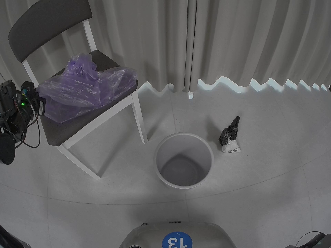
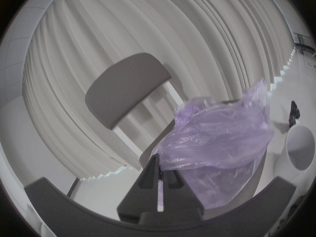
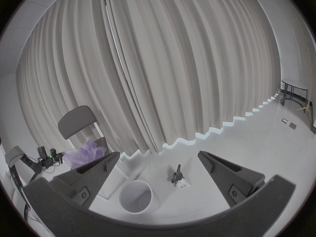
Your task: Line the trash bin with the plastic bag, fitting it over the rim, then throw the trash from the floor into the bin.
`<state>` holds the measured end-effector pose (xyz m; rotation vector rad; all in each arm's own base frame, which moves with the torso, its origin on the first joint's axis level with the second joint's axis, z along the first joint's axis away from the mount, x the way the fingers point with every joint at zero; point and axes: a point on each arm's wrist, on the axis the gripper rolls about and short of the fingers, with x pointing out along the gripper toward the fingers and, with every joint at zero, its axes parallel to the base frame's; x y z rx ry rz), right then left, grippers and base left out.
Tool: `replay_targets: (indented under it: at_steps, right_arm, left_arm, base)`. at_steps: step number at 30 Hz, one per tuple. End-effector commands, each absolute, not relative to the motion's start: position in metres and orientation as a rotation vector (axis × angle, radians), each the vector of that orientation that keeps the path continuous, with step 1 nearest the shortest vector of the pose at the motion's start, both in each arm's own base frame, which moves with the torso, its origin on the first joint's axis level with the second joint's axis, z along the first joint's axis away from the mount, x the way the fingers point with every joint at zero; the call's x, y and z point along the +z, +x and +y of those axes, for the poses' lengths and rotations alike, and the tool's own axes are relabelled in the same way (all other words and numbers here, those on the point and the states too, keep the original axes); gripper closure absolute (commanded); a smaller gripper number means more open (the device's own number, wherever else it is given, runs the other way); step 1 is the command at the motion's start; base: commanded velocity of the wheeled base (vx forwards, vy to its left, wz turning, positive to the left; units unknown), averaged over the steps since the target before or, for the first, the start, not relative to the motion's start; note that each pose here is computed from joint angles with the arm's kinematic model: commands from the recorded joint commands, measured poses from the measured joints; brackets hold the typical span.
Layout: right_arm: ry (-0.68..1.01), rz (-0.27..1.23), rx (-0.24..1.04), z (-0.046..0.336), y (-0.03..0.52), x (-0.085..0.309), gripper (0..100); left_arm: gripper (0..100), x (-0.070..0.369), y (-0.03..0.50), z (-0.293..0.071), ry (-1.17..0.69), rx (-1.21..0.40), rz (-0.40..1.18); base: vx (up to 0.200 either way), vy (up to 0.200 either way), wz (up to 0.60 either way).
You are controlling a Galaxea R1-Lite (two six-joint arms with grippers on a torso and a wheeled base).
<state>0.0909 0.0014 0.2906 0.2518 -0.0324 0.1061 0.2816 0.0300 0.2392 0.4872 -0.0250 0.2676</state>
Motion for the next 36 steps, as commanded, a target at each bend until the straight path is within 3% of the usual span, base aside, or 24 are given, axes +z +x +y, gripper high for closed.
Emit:
replay_targets:
  at_steps: [1, 20, 27, 36]
  right_arm:
    - [0.224, -0.03, 0.132, 0.003, 0.094, 0.286, 0]
    - [0.126, 0.011, 0.196, 0.027, 0.11, 0.247, 0]
    - [0.117, 0.075, 0.367, 0.063, 0.115, 0.239, 0]
    - [0.087, 0.084, 0.399, 0.104, 0.15, 0.226, 0]
  left_arm:
    - [100, 0.273, 0.269, 0.009, 0.438, 0.224, -0.148]
    - [100, 0.36, 0.234, -0.054, 0.236, -0.022, -0.359]
    - [100, 0.372, 0.234, -0.065, 0.168, -0.073, -0.385]
    - [100, 0.394, 0.236, -0.067, 0.085, -0.085, -0.422]
  base:
    - [0.0, 0.0, 0.0]
    - [0.0, 0.0, 0.0]
    - [0.0, 0.0, 0.0]
    - [0.0, 0.0, 0.0]
